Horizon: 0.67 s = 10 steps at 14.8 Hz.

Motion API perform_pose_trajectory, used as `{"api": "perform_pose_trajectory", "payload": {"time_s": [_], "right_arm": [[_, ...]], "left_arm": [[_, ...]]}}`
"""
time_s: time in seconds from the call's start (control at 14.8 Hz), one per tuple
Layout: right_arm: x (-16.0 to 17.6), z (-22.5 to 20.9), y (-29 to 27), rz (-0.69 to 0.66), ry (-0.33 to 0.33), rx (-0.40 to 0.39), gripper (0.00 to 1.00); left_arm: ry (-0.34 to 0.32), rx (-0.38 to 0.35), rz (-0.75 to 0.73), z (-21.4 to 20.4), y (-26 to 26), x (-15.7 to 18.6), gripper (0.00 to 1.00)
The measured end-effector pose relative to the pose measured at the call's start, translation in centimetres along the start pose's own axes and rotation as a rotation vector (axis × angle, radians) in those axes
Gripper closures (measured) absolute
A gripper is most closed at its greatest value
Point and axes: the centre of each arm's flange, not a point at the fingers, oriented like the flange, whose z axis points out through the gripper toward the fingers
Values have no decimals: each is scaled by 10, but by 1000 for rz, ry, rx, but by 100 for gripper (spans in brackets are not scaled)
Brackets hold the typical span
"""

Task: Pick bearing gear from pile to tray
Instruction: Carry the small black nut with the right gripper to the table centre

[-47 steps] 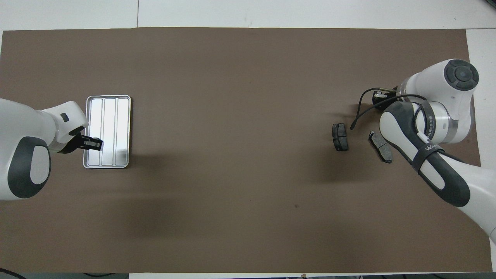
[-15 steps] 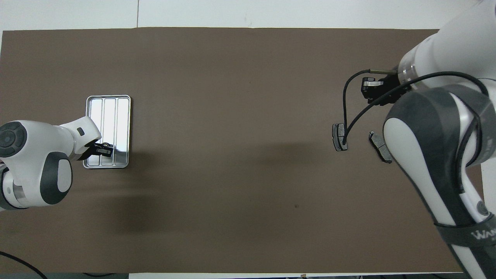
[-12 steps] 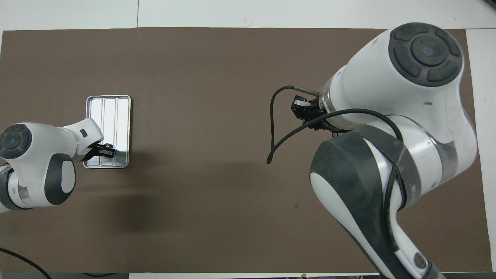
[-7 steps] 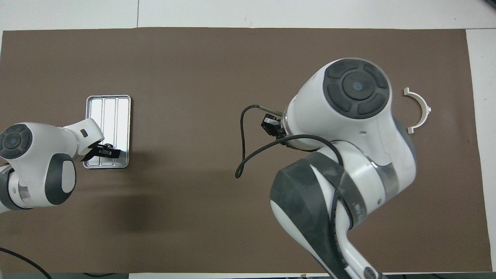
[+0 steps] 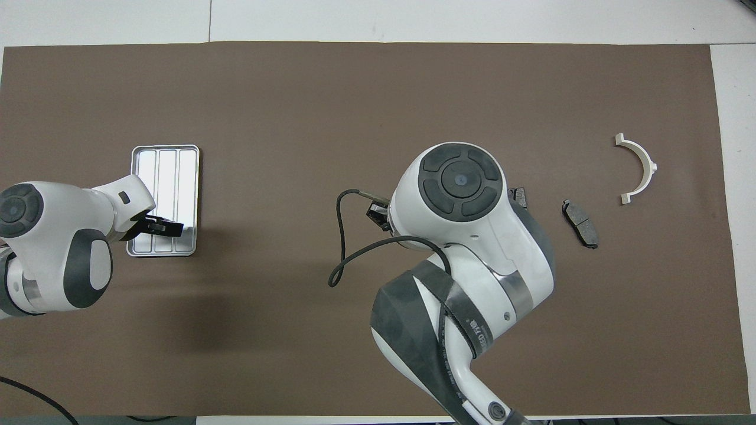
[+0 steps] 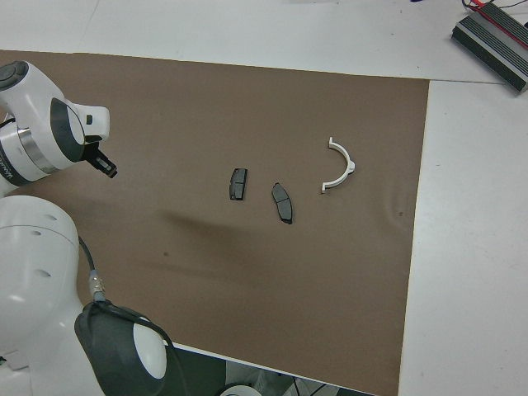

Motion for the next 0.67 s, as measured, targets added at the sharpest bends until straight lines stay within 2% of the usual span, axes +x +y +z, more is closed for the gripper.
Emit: {"api": "perform_pose_trajectory", "payload": {"time_s": [0.2,0.4,0.54,0.67], "right_arm": [[-14,35,-2,-4,2,9,76],[-14,52,-1,-2,9,16,76],[-13,63,3,-8,19,11,76],[-13,74,6,-14,31,2,76]], "left_arm": [[7,1,-27,-8,1,7,8],[-17,-7,-67,-21,12,18,10],[-17,-8,-91,-32,25,28,0],[-14,-9,-100,-34,38,32,1]]}}
